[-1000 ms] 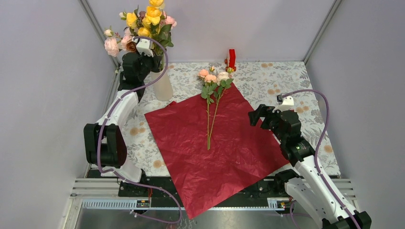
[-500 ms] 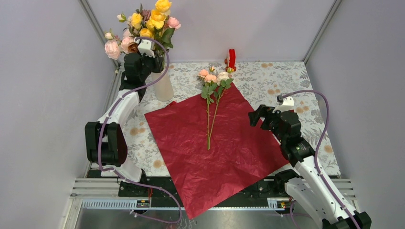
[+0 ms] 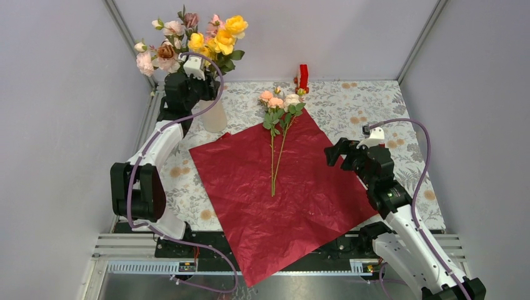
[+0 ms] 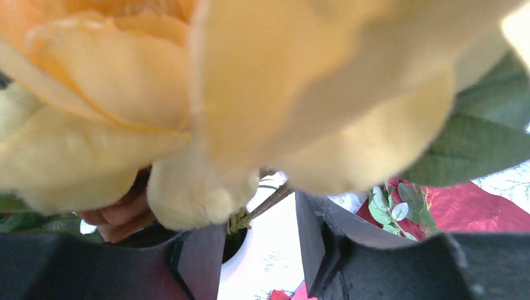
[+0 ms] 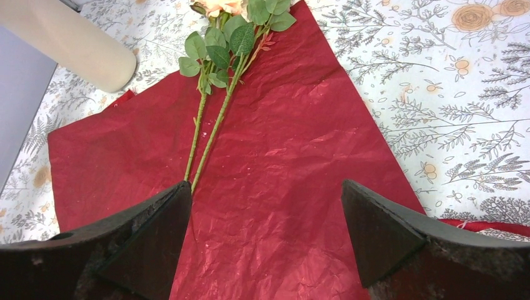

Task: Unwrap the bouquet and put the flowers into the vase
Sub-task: Insert the fake flower into the vase.

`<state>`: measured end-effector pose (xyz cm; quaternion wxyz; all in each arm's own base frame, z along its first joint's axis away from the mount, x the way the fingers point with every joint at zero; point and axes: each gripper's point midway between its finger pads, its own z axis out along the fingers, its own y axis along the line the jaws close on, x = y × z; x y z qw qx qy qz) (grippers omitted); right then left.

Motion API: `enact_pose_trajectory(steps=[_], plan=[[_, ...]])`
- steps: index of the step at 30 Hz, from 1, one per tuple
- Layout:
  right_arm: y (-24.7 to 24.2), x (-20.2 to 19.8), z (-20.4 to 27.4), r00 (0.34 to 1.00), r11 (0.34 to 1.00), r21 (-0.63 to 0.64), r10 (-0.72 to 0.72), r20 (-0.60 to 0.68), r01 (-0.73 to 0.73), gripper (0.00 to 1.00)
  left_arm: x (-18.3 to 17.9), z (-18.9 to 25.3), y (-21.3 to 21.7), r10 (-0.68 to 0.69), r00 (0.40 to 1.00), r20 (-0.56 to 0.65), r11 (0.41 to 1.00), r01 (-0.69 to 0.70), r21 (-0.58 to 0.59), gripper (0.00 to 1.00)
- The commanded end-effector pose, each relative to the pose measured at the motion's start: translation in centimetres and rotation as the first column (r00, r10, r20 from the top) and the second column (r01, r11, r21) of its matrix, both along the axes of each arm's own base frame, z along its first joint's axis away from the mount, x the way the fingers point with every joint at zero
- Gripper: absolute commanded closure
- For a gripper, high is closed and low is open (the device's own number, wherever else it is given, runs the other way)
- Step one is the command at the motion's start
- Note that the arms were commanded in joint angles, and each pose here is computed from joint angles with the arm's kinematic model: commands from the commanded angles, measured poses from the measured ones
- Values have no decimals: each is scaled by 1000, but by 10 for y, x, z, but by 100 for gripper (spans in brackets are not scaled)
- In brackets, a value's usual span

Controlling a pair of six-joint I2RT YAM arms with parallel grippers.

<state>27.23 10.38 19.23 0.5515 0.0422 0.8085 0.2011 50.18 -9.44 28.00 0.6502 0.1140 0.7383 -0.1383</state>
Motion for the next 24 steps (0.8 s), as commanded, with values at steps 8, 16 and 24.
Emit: enact_pose_trajectory(steps=[8,16,24], plan=[[2,-2,8,999,999,31,8,33,-9,5,-28,42,-6,-24,994,106,999,27,-22,42],[1,-4,9,999,999,42,4,34,-5,5,-37,47,-9,-34,993,112,999,38,-38,28],[1,-6,12,999,999,42,4,35,-6,5,-51,50,-14,-50,994,96,996,56,-63,24]])
